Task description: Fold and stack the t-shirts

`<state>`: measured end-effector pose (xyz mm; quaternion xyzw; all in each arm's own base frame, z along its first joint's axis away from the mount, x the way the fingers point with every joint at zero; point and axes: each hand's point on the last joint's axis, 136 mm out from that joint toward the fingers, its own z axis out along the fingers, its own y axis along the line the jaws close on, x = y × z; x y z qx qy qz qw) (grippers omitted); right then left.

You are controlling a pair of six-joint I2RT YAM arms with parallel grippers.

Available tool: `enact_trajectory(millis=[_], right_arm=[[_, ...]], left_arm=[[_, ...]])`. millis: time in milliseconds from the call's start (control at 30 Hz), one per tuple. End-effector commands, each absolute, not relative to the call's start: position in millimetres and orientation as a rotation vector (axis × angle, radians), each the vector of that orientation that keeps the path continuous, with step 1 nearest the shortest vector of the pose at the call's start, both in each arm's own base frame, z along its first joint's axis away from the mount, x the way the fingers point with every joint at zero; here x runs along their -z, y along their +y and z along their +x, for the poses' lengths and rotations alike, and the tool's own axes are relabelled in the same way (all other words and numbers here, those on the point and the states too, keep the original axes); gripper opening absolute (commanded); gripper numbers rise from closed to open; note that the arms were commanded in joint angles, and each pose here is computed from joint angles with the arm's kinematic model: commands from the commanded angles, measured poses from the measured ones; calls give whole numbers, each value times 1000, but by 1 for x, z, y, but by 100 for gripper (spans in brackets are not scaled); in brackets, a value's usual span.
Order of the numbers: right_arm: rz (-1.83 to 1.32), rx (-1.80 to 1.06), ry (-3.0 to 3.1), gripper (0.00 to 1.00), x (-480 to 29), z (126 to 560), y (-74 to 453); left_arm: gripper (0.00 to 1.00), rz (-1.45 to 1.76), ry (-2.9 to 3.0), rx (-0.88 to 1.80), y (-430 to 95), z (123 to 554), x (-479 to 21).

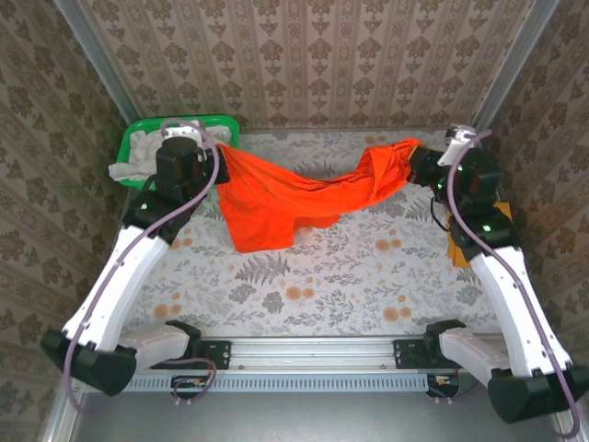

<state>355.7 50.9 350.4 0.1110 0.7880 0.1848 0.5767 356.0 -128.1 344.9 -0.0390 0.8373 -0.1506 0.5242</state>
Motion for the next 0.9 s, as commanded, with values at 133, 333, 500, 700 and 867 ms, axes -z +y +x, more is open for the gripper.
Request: enact_trajectory(millis=[133, 333, 500, 700, 867], right_arm=[[452, -294, 2111, 0, -230, 384, 29], [539, -258, 2244, 0, -159, 437, 6], [567, -271, 2278, 0, -138, 486, -5], [561, -294, 2215, 41, -151, 526, -15], [549, -308, 2160, 87, -166, 503, -11]], left_arm=[[0, -149, 2263, 433, -142, 398, -243], [0, -149, 2400, 429, -154, 451, -183], [0, -118, 2394, 444, -170, 497, -182], [81, -98, 2352, 488, -183, 526, -196], [100, -82, 2342, 435, -182, 495, -193]])
